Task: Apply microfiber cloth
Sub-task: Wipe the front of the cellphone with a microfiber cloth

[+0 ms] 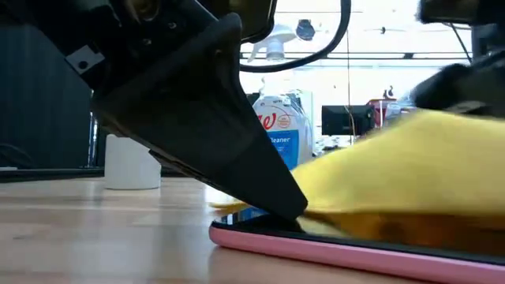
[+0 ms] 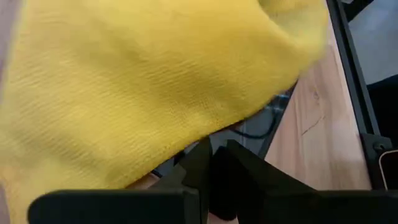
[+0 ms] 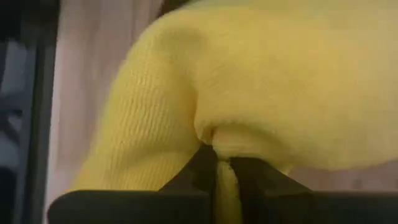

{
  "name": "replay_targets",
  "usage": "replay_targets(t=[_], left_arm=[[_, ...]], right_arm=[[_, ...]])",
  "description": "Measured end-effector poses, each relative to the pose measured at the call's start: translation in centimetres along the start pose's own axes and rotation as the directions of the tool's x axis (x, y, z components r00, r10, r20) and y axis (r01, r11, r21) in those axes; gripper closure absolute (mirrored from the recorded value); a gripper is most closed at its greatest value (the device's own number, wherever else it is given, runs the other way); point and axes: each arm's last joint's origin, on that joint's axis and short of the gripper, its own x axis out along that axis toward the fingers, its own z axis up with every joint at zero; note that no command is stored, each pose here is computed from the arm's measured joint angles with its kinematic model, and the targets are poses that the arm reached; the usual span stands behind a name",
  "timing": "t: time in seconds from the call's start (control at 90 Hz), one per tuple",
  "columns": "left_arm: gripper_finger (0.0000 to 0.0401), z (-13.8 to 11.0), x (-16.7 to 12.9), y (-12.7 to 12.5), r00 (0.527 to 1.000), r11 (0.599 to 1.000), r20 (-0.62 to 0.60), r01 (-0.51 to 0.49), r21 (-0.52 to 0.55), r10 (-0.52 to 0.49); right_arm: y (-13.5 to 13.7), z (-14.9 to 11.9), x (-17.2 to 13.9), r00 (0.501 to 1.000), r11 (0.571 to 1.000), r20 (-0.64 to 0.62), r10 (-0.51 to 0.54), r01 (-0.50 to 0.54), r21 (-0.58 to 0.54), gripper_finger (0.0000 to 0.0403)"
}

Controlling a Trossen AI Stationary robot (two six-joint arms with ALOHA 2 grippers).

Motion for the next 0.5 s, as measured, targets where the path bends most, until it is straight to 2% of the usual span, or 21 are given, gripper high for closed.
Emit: replay_targets(t=[0.1, 0.222, 0.411, 0.5], left_arm=[[0.0364, 0.0, 0.0, 0.0, 1.000, 1.000, -0.001, 0.001, 0.000, -0.001], [0.0364, 0.1, 0.0, 0.0, 1.000, 1.000, -0.002, 0.003, 0.018, -0.003], [0.0363, 2.0, -2.9, -0.4, 1.000, 0.996, -0.005, 0.010, 0.094, -0.009], [0.0363, 3.9, -5.8, -1.7, 0.994, 0.990, 0.082, 0.063, 0.122, -0.074]], right_arm=[[0.4, -1.8, -1.2, 0.996, 0.999, -0.090, -0.024, 0.022, -0.023, 0.0392], [0.0, -3.3, -3.3, 0.986, 0.997, -0.151, -0.076, 0.079, 0.017, 0.0392], [0.3, -3.7, -6.4, 0.992, 0.984, 0.007, -0.125, 0.123, 0.132, 0.0392], [0.7, -3.7, -6.7, 0.986, 0.977, 0.102, -0.135, 0.116, 0.177, 0.0391]])
